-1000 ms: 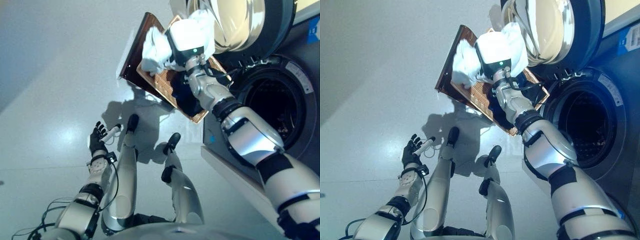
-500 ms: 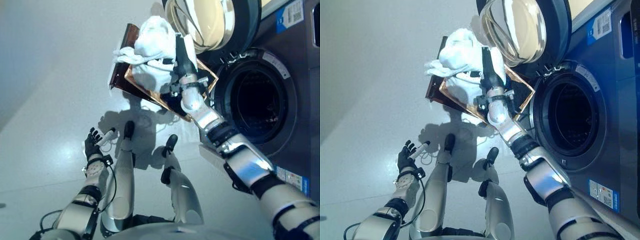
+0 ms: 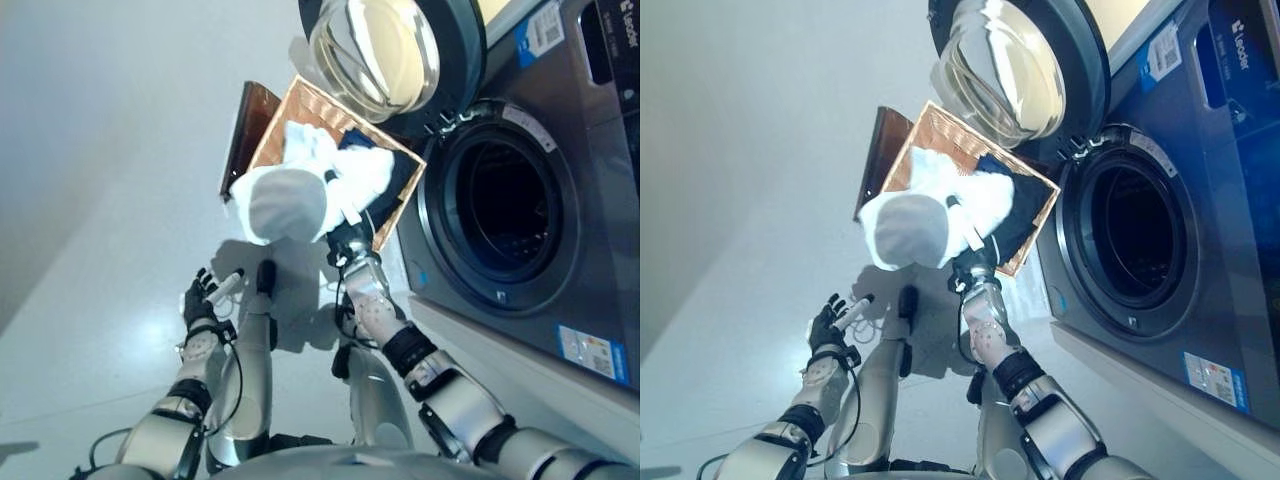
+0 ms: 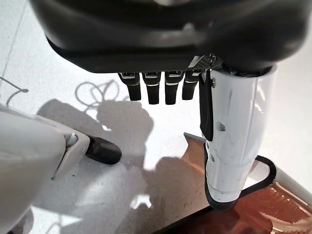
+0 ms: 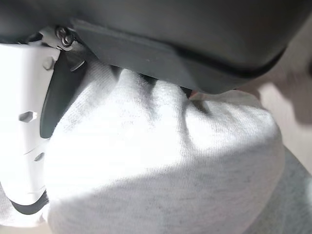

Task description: Pick up the clothes and place them into the washing machine

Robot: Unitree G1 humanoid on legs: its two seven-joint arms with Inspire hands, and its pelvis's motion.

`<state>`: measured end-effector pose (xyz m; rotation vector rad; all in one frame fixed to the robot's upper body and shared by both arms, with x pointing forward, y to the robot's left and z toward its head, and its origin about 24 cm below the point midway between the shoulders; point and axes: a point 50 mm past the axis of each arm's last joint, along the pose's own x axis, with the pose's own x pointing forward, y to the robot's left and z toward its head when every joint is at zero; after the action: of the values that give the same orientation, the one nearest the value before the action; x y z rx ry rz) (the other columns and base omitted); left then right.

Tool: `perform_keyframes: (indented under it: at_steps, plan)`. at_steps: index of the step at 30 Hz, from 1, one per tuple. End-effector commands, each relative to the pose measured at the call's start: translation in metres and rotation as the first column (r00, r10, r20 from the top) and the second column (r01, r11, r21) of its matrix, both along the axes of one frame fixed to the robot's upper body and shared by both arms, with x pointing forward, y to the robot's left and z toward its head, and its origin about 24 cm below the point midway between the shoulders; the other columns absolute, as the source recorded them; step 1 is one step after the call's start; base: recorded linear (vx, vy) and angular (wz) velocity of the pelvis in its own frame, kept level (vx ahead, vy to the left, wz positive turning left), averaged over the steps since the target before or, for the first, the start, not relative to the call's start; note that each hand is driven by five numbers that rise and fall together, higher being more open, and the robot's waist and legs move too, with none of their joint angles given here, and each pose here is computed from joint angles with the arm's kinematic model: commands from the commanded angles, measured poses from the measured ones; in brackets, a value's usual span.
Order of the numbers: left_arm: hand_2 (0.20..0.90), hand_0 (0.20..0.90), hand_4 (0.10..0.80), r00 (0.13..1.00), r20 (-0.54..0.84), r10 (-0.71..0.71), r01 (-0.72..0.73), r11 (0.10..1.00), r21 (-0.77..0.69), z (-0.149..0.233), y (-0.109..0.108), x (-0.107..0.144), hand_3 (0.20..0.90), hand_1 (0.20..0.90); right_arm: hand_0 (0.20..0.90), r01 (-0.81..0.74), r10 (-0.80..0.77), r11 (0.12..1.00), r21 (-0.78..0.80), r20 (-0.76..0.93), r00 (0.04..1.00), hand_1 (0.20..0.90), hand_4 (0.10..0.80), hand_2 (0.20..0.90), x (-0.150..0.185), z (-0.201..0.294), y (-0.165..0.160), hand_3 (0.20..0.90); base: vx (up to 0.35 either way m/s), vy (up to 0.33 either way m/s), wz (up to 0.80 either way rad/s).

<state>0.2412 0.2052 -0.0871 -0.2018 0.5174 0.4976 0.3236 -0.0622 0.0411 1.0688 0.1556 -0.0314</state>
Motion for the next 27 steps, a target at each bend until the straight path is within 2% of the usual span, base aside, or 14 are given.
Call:
perform_keyframes:
  at_steps: [1,5,8,10,20,27]
  plan:
    - [0.900,0.900,0.800,0.999,-0.035,-0.020,0.019,1.000,-0.013,-0.010,-0.010,-0.009,0.900,0.900,0.200,0.004,-0.062,0.965,0.264,0.210,0.976,0.200,0.300,0.200,0.005,0.043,0.017,0.200,-0.009,0.029,0.07]
    - [0.900,0.900,0.800,0.999,-0.038,-0.029,0.028,0.999,-0.033,-0.012,-0.014,-0.009,0.900,0.900,0.200,0.064,-0.126,0.938,0.341,0.162,0.979,0.200,0.300,0.200,0.005,0.033,0.009,0.200,-0.003,0.010,-0.08]
    - [0.900,0.900,0.800,0.999,-0.038,-0.033,0.031,0.998,-0.050,-0.014,-0.017,-0.011,0.900,0.900,0.200,0.179,-0.237,0.903,0.391,0.106,0.966,0.200,0.300,0.200,0.009,0.025,-0.011,0.200,-0.002,0.023,-0.11]
    - [0.900,0.900,0.800,0.999,-0.040,-0.037,0.035,0.998,-0.050,-0.014,-0.018,-0.011,0.900,0.900,0.200,0.203,-0.261,0.893,0.402,0.093,0.961,0.200,0.300,0.200,0.010,0.024,-0.016,0.200,-0.001,0.012,-0.06]
    - [0.900,0.900,0.800,0.999,-0.040,-0.037,0.034,0.997,-0.069,-0.017,-0.019,-0.015,0.900,0.900,0.200,0.476,-0.511,0.772,0.421,-0.035,0.859,0.200,0.300,0.200,0.017,0.008,-0.078,0.200,-0.012,0.011,-0.22]
    - [0.900,0.900,0.800,0.998,-0.044,-0.042,0.039,0.996,-0.077,-0.019,-0.021,-0.017,0.900,0.900,0.200,0.561,-0.581,0.731,0.389,-0.077,0.810,0.200,0.300,0.200,0.019,0.003,-0.102,0.200,-0.005,0.003,-0.03]
